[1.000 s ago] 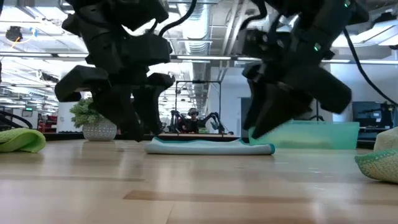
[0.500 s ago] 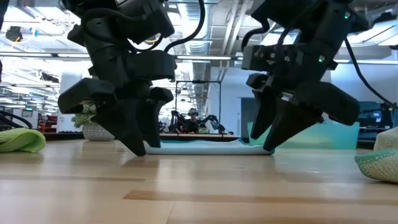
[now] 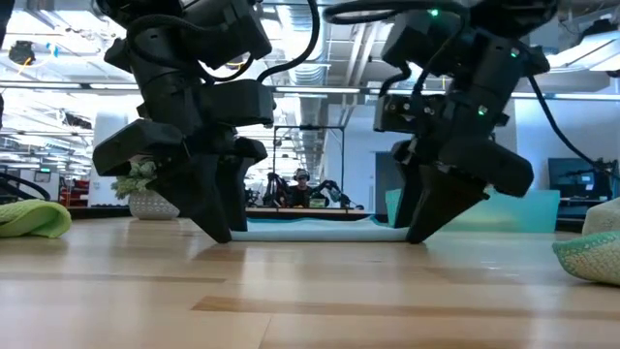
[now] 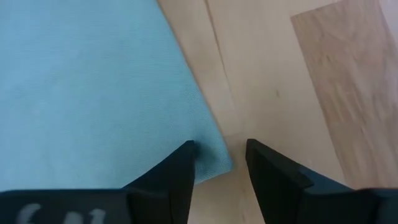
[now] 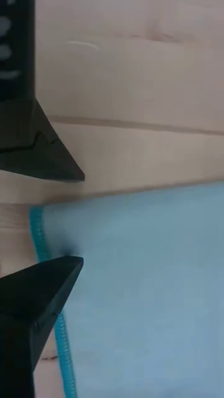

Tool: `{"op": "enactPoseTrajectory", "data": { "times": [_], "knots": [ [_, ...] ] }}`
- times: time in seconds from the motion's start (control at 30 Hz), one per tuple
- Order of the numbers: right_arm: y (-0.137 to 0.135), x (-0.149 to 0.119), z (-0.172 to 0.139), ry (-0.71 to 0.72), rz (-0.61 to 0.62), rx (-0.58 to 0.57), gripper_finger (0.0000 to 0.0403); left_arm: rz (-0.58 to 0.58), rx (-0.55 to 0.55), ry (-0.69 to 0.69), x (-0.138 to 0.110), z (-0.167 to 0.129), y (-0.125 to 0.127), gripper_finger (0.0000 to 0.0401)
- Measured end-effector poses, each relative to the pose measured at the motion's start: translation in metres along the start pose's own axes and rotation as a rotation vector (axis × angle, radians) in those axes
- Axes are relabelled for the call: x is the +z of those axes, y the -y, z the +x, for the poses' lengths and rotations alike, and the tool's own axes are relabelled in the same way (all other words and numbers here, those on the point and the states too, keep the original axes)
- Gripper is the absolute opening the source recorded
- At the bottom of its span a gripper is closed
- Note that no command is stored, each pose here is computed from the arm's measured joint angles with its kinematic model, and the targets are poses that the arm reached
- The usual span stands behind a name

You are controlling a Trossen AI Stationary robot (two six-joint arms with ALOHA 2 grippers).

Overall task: Fold microfiber towels
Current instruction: Stack the blue microfiber cloth on top of the yellow microfiber cloth in the blue bin

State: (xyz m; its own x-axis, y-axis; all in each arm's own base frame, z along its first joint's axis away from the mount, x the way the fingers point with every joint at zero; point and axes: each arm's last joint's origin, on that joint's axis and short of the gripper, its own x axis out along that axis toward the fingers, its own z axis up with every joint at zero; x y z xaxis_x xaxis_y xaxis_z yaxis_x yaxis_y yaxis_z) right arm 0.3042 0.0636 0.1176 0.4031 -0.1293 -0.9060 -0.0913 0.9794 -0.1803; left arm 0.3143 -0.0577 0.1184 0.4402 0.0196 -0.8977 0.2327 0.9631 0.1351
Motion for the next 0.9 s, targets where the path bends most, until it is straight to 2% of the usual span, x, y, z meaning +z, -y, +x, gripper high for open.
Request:
{"op": "enactPoseTrajectory", "data": {
  "times": [0.1,0.23,0.33,0.47,0.53,0.7,0.9],
  "knots": [
    [-0.003,-0.004,0.003,0.021,0.000,-0.002,0.0217,-0.001,0.009,-0.001,0.000,0.000,0.000,0.0137],
    [-0.008,-0.006,0.002,0.029,-0.021,-0.029,0.0167,-0.022,0.030,-0.006,-0.004,0.001,-0.001,0.0126],
    [-0.010,-0.006,0.002,0.028,-0.027,-0.029,0.0115,-0.056,0.037,-0.004,-0.007,0.003,-0.001,0.0092],
    [-0.010,-0.007,0.003,0.023,-0.032,-0.031,0.0041,-0.097,0.064,-0.001,-0.011,0.004,-0.001,0.0023],
    [-0.010,-0.008,0.003,0.014,-0.036,-0.049,0.0015,-0.118,0.070,0.007,-0.011,0.005,-0.001,0.0009],
    [-0.009,-0.008,0.000,0.017,0.012,-0.062,0.0018,-0.118,0.066,0.021,-0.008,0.001,0.002,0.0004],
    [-0.010,-0.007,-0.021,0.062,0.023,-0.037,0.0008,-0.146,0.056,0.103,0.004,-0.026,0.000,0.0002]
  ]
}}
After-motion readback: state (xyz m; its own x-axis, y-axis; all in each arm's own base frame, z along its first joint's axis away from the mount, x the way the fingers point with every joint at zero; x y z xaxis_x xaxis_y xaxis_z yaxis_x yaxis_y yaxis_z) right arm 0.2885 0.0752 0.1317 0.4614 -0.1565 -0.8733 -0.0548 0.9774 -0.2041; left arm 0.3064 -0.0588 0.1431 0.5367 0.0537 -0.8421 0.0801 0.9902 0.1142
